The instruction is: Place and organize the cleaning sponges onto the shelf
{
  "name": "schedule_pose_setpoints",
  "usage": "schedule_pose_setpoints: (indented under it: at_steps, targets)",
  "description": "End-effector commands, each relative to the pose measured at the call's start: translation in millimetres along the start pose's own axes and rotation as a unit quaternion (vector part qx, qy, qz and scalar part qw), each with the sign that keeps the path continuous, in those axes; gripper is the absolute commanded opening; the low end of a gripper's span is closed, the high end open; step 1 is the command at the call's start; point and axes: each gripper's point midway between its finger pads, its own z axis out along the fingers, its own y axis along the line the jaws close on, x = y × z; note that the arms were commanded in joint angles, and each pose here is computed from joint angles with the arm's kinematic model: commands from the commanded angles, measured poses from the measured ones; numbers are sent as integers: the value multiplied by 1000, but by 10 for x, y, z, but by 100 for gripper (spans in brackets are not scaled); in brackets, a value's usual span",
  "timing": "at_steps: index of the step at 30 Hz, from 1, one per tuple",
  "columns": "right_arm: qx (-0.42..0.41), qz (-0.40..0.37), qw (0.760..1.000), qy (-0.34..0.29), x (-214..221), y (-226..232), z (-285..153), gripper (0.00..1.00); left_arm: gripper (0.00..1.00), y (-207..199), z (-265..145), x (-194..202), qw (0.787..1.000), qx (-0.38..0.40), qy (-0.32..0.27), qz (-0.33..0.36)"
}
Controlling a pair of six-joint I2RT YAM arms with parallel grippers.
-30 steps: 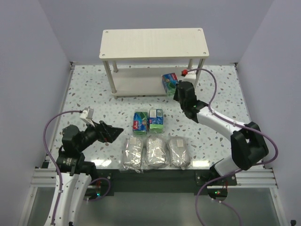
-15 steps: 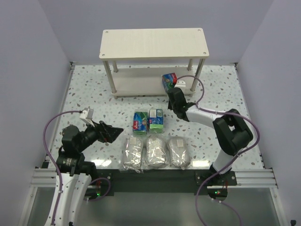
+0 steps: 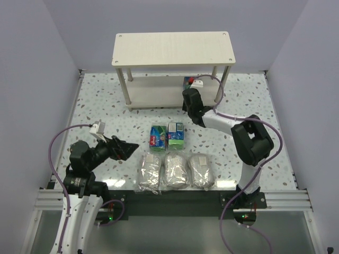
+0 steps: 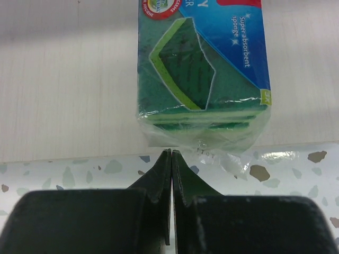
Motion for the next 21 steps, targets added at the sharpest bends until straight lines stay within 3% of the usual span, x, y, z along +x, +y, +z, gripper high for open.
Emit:
schedule_pose_setpoints:
  at_steps: [1,6,11,12,14,16,19,21]
  targets:
    - [-10,1,999,-30,-238,127,58,0,100,-74,-38,-87,1000,3,-7,13]
    - [-19,-1,1000,-22,-179,98,-28,0,100,-86,-56,-98,1000,1,-7,16]
    - [-87,11,996,-22,-201,158,-552,0,100,-75,-44,-105,1000,1,-13,13]
    - [-90,2,996,-6,-36,106,-624,1,100,-73,-37,-107,1000,2,-15,11]
    - [-111,2,994,10,30,120,-859,29,100,-52,-4,-103,1000,3,-16,3]
    - [-127,-4,991,32,102,186,-1054,65,100,-53,32,-123,1000,10,-23,-6]
    - [-112,-26,991,70,394,147,-1276,78,100,91,126,-81,999,-10,-18,-31]
    - [-105,-28,991,84,531,90,-1431,80,100,238,210,-57,998,-40,-1,-47]
